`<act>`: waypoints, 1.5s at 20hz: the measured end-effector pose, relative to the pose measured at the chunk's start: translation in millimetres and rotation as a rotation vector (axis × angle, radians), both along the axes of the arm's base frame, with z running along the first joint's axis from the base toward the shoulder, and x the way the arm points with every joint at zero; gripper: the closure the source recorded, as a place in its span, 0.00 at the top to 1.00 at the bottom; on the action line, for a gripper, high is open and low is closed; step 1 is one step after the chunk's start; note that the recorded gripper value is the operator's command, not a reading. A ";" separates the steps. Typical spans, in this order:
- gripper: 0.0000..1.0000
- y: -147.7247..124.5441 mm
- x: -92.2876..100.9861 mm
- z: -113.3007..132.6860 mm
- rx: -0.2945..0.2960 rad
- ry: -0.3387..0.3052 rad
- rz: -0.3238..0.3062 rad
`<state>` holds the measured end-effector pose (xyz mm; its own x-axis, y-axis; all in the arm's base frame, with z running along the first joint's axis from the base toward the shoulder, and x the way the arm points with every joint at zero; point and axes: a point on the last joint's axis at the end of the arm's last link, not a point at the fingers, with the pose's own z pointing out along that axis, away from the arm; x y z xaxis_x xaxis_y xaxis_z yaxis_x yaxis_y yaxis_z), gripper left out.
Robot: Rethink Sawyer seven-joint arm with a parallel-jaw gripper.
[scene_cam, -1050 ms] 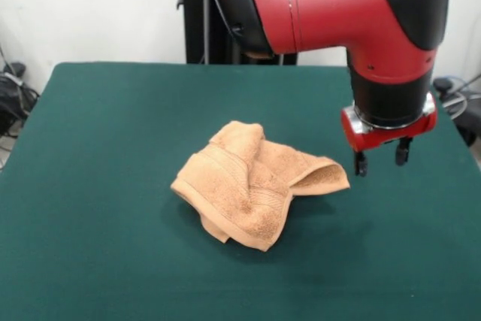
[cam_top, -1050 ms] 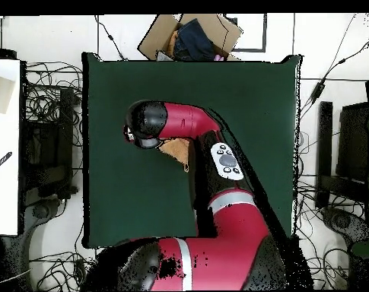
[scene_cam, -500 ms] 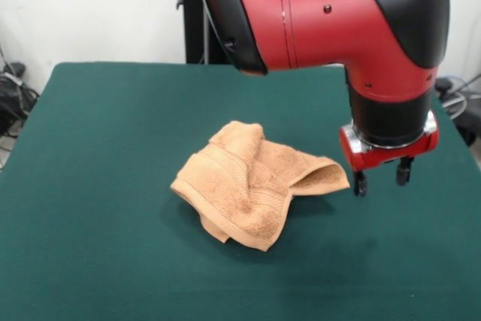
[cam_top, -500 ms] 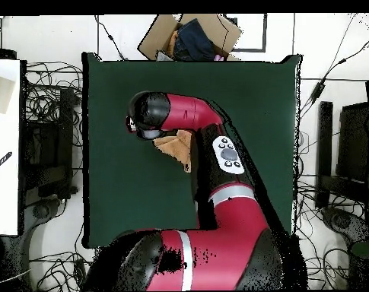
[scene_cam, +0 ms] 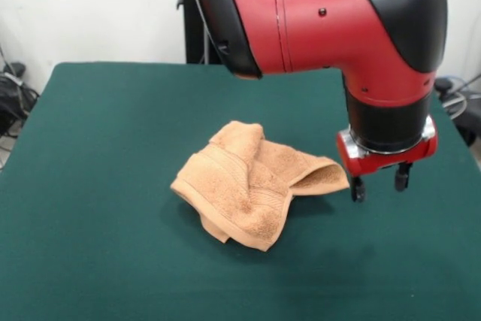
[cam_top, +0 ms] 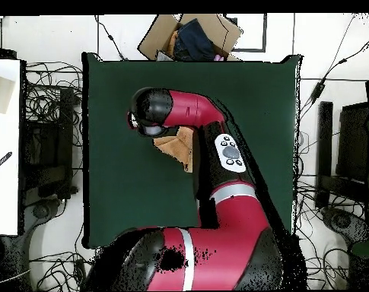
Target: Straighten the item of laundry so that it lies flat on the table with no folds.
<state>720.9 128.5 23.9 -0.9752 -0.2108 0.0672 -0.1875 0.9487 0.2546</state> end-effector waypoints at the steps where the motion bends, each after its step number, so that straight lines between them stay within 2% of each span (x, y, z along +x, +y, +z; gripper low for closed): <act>1: 1.00 -1.0 0.9 0.6 0.000 0.000 -0.001; 26: 1.00 -30.1 2.5 1.8 0.002 0.027 -0.035; 30: 1.00 -36.1 0.1 -1.1 -0.017 0.024 -0.020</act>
